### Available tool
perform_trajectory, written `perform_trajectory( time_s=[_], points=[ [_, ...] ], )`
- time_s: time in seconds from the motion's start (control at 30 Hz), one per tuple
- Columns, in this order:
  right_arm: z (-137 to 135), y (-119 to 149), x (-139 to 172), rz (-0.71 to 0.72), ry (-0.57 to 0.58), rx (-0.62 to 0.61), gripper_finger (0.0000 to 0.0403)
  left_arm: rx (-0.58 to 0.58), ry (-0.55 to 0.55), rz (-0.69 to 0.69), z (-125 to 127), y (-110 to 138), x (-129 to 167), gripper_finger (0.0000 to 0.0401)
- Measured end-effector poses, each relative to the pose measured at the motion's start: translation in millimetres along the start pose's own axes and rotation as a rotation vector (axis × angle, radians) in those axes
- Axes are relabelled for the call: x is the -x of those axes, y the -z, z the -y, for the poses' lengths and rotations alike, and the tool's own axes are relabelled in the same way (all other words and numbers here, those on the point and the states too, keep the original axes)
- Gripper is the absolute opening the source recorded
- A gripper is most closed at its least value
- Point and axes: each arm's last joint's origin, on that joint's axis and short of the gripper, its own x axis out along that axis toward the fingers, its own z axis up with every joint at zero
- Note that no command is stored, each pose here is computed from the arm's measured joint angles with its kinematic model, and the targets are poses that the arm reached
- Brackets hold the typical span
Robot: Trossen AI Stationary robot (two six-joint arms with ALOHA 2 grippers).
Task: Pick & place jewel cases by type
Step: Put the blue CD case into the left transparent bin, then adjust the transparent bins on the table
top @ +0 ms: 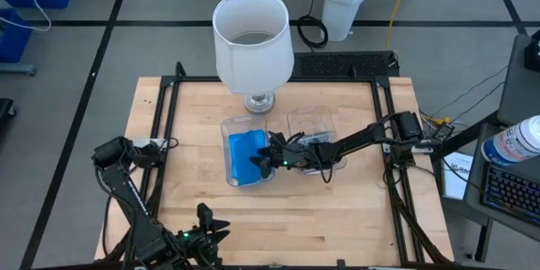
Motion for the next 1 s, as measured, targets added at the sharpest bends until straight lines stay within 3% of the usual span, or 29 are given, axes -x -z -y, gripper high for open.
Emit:
perform_trajectory(
  time_s=[0.17,0.57,0.8,1.0],
  points=[
    [-3,-5,5,-0.014,0.005,0.117,0.0234,0.021,0.004,-0.001,0,0,0,0.0131],
    [-3,-26,26,-0.053,0.164,0.261,0.0222,0.04,0.001,-0.002,-1,-1,-2,0.0131],
    [-13,-35,36,-0.071,0.092,0.311,0.0222,0.057,-0.007,-0.01,-4,-2,-6,0.0131],
    [-33,-50,71,-0.201,-0.044,0.524,0.0214,0.079,-0.008,-0.005,-3,-2,-6,0.0132]
  ],
)
